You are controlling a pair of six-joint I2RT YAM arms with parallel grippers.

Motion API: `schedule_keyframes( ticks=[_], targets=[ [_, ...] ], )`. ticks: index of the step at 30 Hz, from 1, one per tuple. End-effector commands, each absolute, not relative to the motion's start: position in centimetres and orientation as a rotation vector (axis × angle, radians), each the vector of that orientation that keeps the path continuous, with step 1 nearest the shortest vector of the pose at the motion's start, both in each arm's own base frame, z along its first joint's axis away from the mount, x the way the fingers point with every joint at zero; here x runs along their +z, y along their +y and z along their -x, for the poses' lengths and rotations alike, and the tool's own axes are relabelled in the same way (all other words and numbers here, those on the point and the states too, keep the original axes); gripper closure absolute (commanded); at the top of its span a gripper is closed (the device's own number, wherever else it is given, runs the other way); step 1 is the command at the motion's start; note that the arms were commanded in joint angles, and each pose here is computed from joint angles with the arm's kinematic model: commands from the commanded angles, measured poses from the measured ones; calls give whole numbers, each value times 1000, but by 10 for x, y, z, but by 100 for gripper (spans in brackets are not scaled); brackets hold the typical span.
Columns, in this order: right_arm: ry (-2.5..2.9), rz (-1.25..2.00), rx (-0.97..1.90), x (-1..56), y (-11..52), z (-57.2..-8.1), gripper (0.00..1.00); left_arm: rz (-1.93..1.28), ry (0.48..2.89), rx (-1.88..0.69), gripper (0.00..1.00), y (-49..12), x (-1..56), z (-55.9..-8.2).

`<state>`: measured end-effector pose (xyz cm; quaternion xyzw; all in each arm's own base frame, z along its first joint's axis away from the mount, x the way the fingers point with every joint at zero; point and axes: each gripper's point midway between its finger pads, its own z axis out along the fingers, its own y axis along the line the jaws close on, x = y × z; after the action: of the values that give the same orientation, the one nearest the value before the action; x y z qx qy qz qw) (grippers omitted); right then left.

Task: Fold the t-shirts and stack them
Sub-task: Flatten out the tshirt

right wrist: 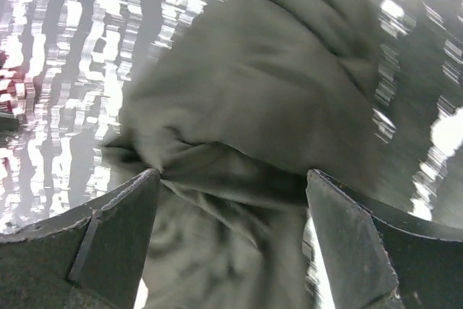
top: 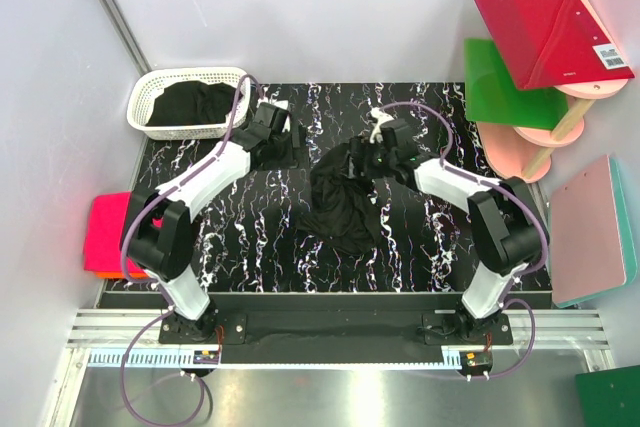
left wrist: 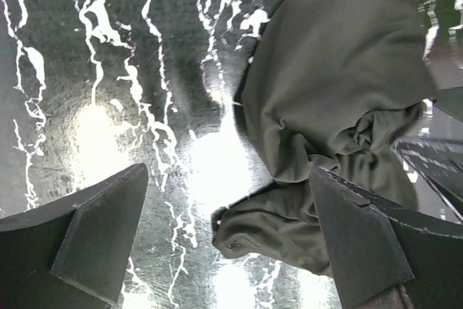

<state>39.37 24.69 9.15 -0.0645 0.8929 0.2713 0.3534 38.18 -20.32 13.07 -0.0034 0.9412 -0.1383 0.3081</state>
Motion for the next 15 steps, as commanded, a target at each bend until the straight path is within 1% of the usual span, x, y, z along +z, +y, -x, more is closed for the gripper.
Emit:
schedule_keyframes(
  ticks=[1, 3, 5, 6, 8, 9, 10, 14, 15],
  targets=[
    [2242, 278, 775, 110, 284, -400, 11, 10, 2541, -293, 1, -192, 107, -378],
    [2287, 286, 767, 99, 290, -404, 15, 8, 2556, -282, 1, -191, 101, -376],
    [2352, 307, 760, 84, 297, -404, 22, 4, 2567, -271, 1, -188, 97, -375],
    [2380, 315, 749, 78, 297, -402, 35, 4, 2571, -267, 1, -187, 95, -374],
    [2391, 336, 753, 76, 300, -401, 58, 9, 2571, -254, 1, -183, 94, -372],
    [2390, 340, 753, 78, 301, -400, 88, 10, 2570, -256, 1, -181, 95, -371],
    [2383, 335, 752, 81, 300, -401, 99, 9, 2573, -252, 2, -180, 94, -370],
    [2282, 285, 656, 121, 288, -410, 100, -2, 2581, -299, 3, -183, 92, -361],
    [2250, 270, 638, 131, 285, -413, 100, -26, 2572, -370, 2, -193, 93, -361]
  ],
)
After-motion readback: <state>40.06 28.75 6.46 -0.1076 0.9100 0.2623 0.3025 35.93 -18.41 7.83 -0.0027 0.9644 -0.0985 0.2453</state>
